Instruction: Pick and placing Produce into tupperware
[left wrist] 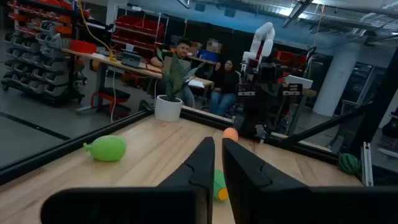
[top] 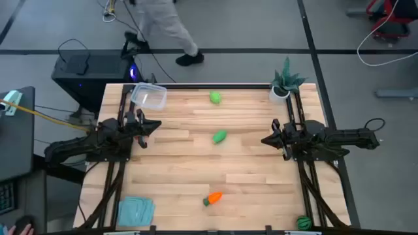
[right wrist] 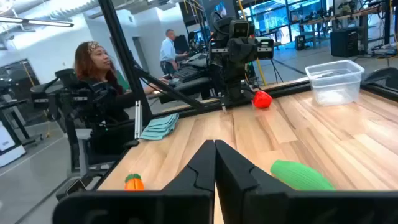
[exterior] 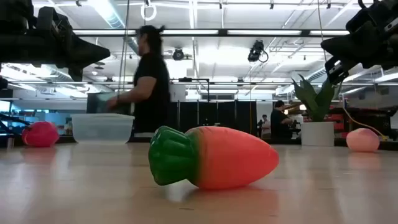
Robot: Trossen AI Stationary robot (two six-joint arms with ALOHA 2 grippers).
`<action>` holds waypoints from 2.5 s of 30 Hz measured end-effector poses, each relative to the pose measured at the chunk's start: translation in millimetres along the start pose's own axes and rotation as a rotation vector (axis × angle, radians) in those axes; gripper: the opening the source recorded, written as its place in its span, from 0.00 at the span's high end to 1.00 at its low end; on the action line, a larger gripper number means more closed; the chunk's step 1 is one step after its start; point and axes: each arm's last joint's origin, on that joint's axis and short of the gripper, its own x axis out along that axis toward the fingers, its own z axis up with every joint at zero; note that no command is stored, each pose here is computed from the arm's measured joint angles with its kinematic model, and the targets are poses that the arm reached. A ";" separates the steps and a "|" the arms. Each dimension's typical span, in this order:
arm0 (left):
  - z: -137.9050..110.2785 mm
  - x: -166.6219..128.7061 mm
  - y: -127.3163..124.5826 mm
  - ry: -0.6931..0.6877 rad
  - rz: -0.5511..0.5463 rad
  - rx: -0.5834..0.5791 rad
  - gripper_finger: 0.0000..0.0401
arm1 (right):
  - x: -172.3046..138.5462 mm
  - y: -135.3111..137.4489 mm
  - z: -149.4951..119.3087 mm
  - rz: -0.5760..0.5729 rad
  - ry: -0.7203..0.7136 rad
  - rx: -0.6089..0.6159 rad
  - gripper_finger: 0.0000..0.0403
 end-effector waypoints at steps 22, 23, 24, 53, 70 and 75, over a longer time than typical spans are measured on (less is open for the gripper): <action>0.0 0.0 0.0 0.000 0.000 0.000 0.90 | 0.0 0.0 0.0 0.000 0.000 0.000 0.97; 0.0 0.0 0.0 0.000 0.001 0.000 0.90 | 0.0 0.0 0.0 0.000 0.000 0.000 0.97; 0.0 0.0 0.0 0.000 0.001 0.000 0.91 | 0.0 0.0 -0.1 0.000 0.001 0.000 0.97; 0.0 0.0 0.0 0.000 0.000 0.000 0.92 | 0.0 0.0 -0.1 0.000 0.000 0.000 0.97; 0.0 0.0 0.0 0.000 0.001 0.000 0.90 | 0.0 -0.8 0.2 -0.026 -0.005 -0.091 0.97; 0.0 0.0 0.0 0.000 0.000 0.000 0.91 | 0.0 -0.9 0.2 -0.030 -0.005 -0.132 0.97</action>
